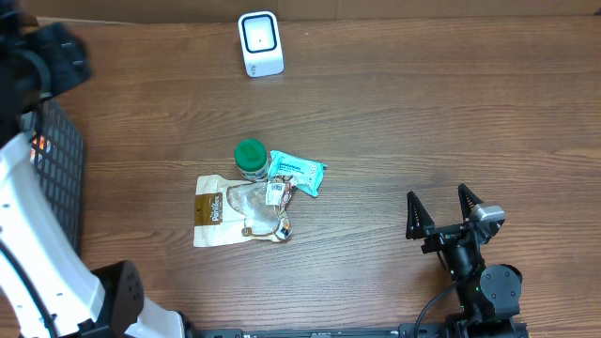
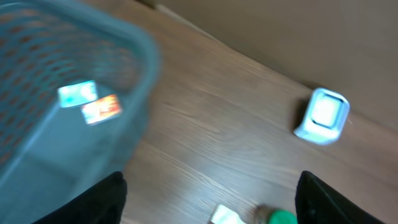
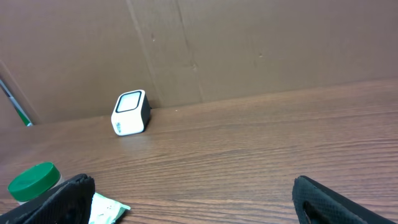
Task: Scan the item barcode
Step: 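Swing the left gripper back into the basket and grasp the orange tissue pack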
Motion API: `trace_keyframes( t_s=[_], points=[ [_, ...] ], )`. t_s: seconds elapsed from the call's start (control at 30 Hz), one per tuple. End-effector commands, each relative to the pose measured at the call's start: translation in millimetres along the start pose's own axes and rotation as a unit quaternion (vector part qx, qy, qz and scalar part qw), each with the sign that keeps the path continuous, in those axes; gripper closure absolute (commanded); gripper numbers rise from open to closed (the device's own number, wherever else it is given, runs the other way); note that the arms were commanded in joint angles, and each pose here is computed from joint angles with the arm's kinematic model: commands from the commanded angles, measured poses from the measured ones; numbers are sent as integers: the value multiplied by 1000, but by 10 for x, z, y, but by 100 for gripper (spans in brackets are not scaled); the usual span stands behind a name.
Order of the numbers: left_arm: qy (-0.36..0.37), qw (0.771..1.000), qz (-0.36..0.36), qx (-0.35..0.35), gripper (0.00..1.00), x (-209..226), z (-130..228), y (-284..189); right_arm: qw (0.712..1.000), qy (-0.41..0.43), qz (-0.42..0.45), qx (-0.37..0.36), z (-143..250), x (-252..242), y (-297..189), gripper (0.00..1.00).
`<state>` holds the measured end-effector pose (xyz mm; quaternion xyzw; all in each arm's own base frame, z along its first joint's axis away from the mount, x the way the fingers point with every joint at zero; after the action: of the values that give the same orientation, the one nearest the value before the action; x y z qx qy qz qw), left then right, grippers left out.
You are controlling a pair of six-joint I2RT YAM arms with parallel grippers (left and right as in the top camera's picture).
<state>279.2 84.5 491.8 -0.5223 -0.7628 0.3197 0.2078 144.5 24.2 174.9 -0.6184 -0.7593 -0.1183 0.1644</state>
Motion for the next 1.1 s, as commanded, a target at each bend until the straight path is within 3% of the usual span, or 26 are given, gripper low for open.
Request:
trace_keyframes(
  t_s=[0.0,0.4,0.53,0.77,1.07],
  points=[
    [-46,998,-31,-6,27,341,-8,-39,1000,-1,-4,-1,22,-1,0,0],
    [-188,971,-147,19,25,1371,84,107,1000,-1,-4,-1,22,-1,0,0],
    [-212,966,-137,59,23,1612,96,505,1000,-1,-4,-1,22,-1,0,0],
    [-182,968,-93,146,23,1868,172,1468,1000,-1,-4,-1,22,-1,0,0],
    [-167,958,-112,203,31,2090,360,2394,1000,-1,-4,-1,22,-1,0,0]
  ],
)
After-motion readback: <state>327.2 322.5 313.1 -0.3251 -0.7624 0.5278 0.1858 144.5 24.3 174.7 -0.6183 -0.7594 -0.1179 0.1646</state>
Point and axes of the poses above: each gripper's point midway between its finger pads, its own y axis out along the fingers, its own x axis along the line the jaws close on, z = x × y, the point moved 10 cm from there along -y, back along the fingers, and after that the axes turned 10 degrees about y, right-handed, at the moved point
